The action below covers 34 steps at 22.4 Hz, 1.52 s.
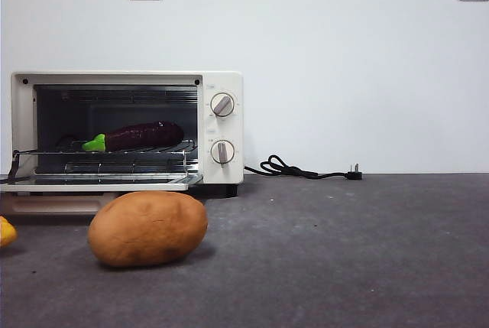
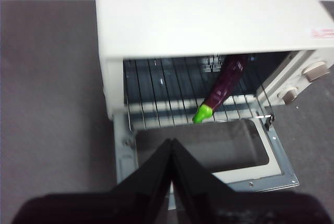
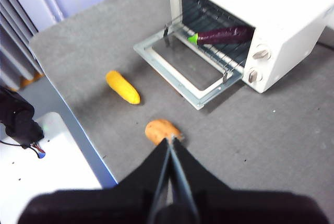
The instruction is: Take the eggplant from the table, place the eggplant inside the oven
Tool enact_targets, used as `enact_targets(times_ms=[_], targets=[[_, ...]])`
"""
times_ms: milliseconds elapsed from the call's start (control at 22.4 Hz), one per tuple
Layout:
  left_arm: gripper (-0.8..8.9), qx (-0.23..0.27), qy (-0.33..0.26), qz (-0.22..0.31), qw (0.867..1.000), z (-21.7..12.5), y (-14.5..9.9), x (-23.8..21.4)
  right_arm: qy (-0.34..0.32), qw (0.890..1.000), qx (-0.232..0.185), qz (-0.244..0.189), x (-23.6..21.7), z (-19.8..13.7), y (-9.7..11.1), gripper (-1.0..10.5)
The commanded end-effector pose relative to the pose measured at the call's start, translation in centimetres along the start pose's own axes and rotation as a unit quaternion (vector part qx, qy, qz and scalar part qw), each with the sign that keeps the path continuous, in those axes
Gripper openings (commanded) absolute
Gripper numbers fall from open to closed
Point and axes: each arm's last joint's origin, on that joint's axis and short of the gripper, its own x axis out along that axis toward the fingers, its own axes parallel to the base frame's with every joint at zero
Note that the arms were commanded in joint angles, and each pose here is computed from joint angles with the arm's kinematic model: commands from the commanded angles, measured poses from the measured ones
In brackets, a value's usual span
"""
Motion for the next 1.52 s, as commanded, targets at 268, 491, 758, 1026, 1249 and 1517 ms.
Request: enact_targets(times_ms=[268, 491, 758, 1026, 1249, 1517], targets=[[-0.06, -0.066, 0.074, -0.032, 0.995, -1.4, 4.9, 5.2, -0.031, 0.997, -0.005, -0.07, -3.7, -1.6, 0.3, -0.1], [-0.06, -0.092, 0.114, -0.029, 0.989, -2.9, 7.7, 7.5, -0.05, 0.992, -0.003, -0.113, -5.5, -2.4, 0.3, -0.1], [-0.06, -0.152, 0.152, -0.05, 0.975, -7.4, 11.3, 10.7, -0.056, 0.989, -0.001, -0.139, -6.1, -2.7, 0.3, -0.1], [-0.06, -0.2, 0.151, -0.061, 0.966, -13.3, 13.1, 13.0, -0.059, 0.988, 0.026, -0.137, -6.1, -2.6, 0.3, -0.1], [-0.06, -0.228, 0.142, -0.098, 0.958, -16.2, 13.2, 15.0, -0.061, 0.988, 0.039, -0.136, -6.1, -2.6, 0.3, -0.1], [-0.06, -0.241, 0.154, -0.15, 0.946, -17.6, 13.1, 17.6, -0.063, 0.988, 0.053, -0.134, -6.1, -2.6, 0.3, -0.1]])
